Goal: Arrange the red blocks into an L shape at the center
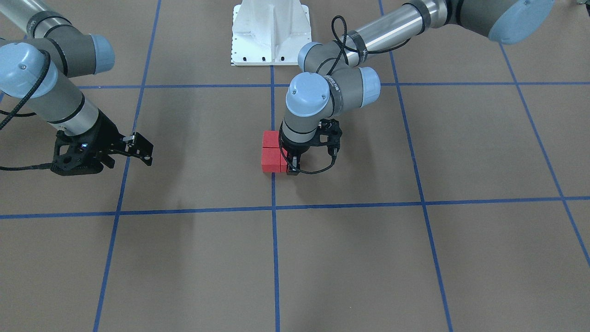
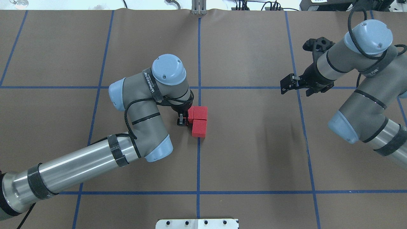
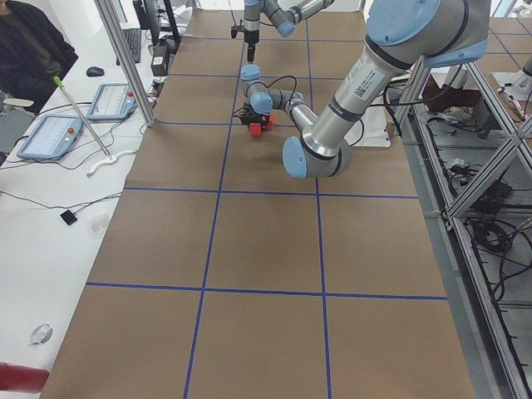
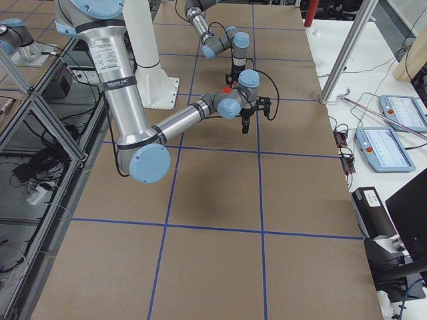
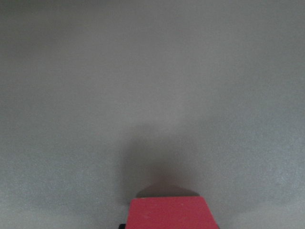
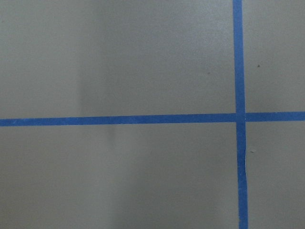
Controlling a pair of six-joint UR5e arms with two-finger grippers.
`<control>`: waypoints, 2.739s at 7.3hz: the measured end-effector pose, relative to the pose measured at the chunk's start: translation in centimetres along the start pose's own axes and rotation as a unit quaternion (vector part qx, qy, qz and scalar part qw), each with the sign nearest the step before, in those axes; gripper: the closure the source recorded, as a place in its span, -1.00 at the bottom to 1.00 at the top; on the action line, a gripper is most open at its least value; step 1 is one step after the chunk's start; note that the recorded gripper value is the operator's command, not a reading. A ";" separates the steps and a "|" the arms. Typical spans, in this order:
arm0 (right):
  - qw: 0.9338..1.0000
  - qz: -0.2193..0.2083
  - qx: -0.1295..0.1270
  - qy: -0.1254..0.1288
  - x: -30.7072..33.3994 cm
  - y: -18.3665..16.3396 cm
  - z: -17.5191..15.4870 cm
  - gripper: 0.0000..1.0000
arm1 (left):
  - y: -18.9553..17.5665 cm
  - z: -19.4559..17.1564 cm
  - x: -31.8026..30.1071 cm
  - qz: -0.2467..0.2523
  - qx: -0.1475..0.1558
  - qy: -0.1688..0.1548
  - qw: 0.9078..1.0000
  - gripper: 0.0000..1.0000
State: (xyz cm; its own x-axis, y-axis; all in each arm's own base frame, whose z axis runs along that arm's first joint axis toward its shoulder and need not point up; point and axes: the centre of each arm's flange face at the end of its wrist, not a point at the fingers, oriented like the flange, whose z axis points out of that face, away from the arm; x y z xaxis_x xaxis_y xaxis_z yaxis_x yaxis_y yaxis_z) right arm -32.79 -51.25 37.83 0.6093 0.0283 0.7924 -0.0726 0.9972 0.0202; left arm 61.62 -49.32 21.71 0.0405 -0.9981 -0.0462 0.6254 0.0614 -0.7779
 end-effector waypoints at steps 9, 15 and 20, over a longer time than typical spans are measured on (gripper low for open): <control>1.000 0.003 0.008 -0.001 0.5 -0.8 -0.8 -0.98 | -7.3 -5.6 -3.1 0.057 -0.039 0.003 0.998 -1.00; 0.999 0.014 0.040 0.029 15.3 -6.5 -10.4 -0.98 | -34.8 -17.3 -11.7 0.355 0.033 0.032 0.934 -1.00; 0.996 -0.043 0.016 0.076 28.8 -8.2 -21.0 -0.98 | -58.9 -26.6 -9.1 0.582 0.058 0.037 0.810 -1.00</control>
State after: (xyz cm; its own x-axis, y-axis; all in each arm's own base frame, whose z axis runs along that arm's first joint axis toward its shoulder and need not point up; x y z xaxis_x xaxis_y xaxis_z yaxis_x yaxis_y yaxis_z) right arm 1.96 -57.19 47.69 0.7261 -0.0437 0.6862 -0.0398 0.9936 0.1055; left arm 3.74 -43.90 51.28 0.6119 -0.2602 -0.7469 0.2660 0.9570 -0.1154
